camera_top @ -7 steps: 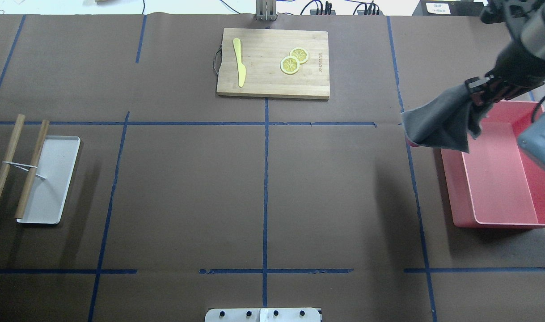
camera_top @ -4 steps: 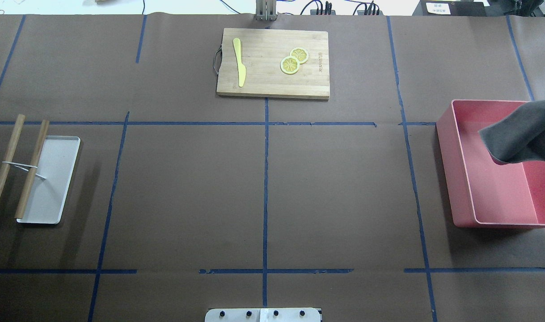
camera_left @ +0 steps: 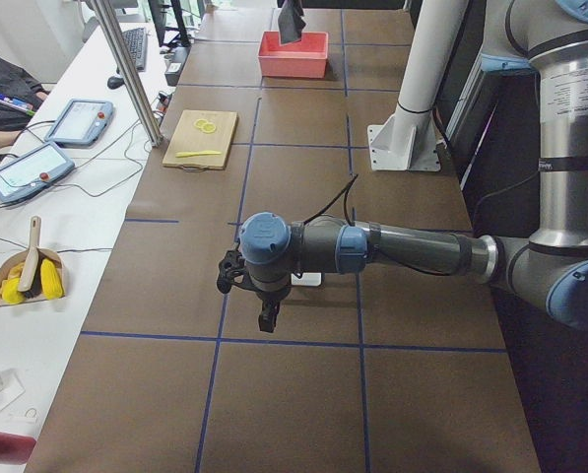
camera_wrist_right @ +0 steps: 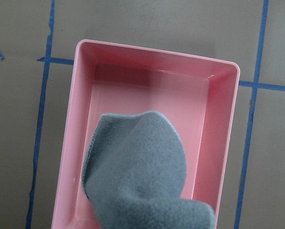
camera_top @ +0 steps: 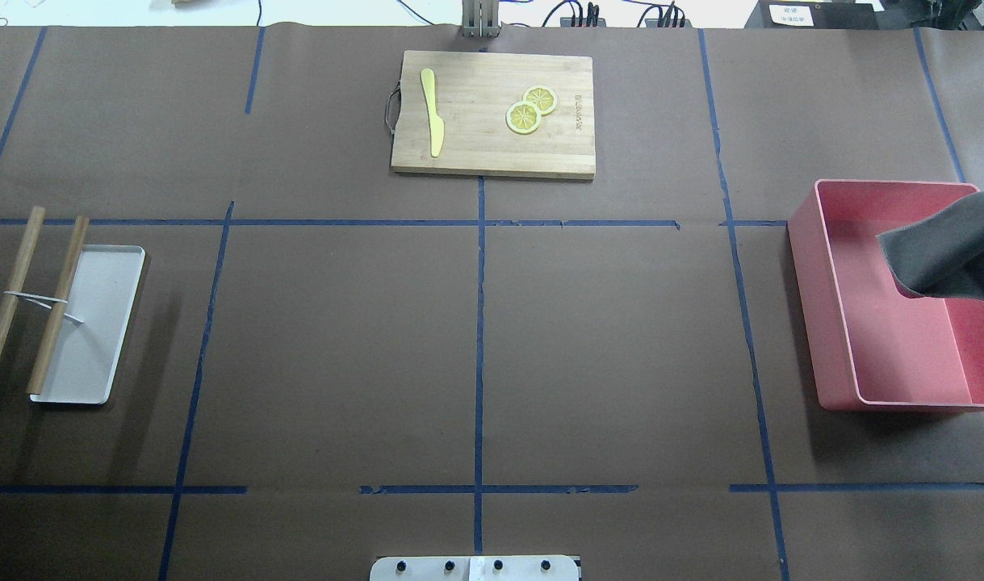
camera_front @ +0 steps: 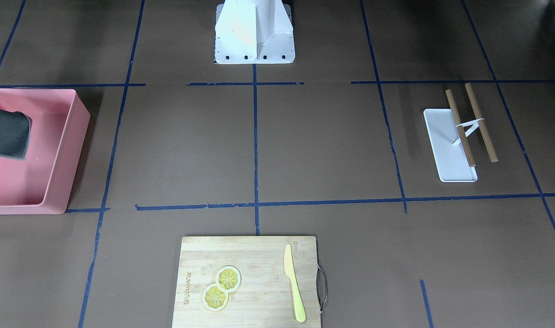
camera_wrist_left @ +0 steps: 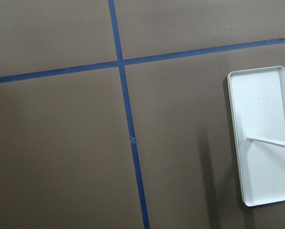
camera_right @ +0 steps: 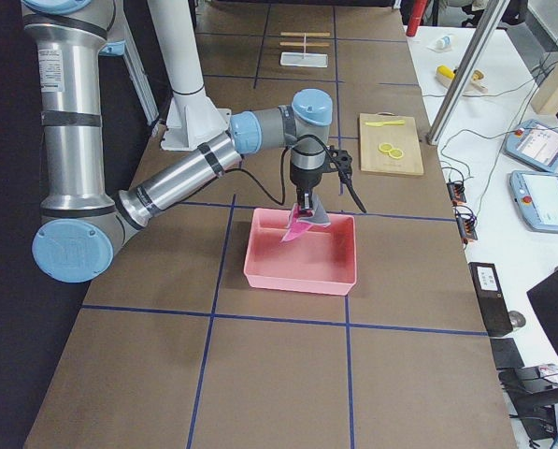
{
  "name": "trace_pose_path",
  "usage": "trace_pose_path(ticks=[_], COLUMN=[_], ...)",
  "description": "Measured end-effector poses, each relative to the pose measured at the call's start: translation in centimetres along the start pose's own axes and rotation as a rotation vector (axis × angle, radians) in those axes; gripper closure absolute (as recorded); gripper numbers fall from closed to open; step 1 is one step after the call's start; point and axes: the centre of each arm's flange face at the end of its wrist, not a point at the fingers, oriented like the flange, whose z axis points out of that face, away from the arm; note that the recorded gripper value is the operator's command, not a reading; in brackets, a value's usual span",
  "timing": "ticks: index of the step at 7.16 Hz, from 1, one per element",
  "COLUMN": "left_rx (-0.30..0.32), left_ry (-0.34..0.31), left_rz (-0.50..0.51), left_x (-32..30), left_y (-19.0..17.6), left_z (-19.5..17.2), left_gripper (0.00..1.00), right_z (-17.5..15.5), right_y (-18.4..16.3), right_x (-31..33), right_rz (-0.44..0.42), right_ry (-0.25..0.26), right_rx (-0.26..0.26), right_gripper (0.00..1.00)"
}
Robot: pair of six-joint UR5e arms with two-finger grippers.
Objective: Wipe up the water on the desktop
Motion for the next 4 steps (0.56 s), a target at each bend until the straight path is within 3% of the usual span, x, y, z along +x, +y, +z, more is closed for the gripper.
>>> trace_pose_path(ticks=[4], left_rx=[-0.002], left_ry=[0.000], left_rz=[-0.012], left_x=[-0.09], left_y=[0.02], left_z=[0.07], left_gripper=[0.00], right_z=[1.47], right_y=[-0.64], right_x=[1.21], right_rz=[-0.012], right_ry=[-0.003], right_rx=[0.014], right_gripper=[0.00])
